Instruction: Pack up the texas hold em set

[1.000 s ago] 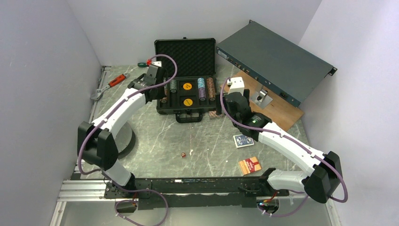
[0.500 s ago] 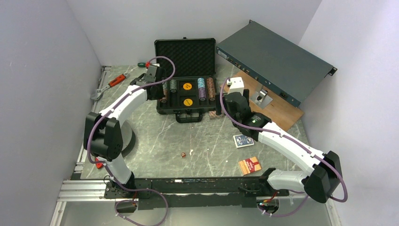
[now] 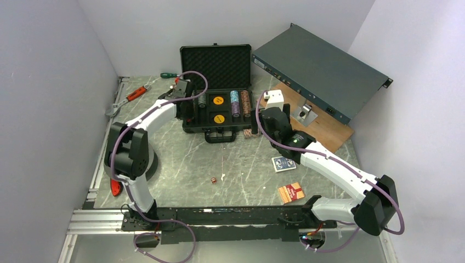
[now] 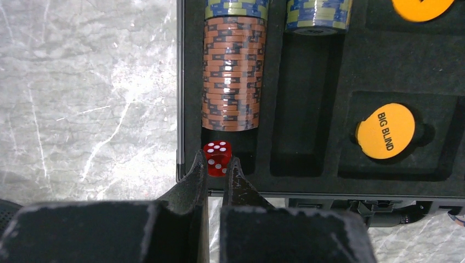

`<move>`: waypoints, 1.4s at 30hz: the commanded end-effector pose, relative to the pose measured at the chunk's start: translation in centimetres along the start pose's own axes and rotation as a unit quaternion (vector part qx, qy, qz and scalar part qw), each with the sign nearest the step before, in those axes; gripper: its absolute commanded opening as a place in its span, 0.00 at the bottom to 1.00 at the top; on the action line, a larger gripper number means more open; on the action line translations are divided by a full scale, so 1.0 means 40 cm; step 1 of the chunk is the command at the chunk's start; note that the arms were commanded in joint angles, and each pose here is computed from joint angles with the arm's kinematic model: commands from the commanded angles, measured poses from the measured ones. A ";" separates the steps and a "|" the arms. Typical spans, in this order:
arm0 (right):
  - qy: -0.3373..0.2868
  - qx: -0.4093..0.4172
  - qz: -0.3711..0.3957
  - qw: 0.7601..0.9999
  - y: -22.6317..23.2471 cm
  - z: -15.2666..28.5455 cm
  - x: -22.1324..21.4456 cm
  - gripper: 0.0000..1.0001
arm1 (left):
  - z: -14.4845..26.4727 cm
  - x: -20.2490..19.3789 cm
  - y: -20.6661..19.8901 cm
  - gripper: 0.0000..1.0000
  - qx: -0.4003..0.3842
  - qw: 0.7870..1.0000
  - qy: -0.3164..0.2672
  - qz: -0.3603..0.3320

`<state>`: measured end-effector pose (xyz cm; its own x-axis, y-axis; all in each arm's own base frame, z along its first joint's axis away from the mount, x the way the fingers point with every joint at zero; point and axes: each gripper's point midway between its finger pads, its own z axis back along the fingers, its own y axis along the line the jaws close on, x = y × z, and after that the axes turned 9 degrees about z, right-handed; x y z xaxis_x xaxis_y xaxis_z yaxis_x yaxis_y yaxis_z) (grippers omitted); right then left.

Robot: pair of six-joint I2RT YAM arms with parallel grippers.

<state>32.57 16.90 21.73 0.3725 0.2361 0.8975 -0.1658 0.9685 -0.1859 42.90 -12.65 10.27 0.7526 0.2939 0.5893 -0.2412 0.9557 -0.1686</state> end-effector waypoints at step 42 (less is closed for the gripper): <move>0.012 0.001 0.005 1.000 0.012 -0.019 -0.003 0.94 | 0.396 0.103 0.010 0.82 -0.118 0.985 -0.128 0.003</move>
<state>32.73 17.09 20.84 0.3905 0.2525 0.8853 -0.1724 0.9647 -0.1990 38.33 -11.58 22.66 0.5776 0.3563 0.7345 -0.1387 0.9295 -0.3419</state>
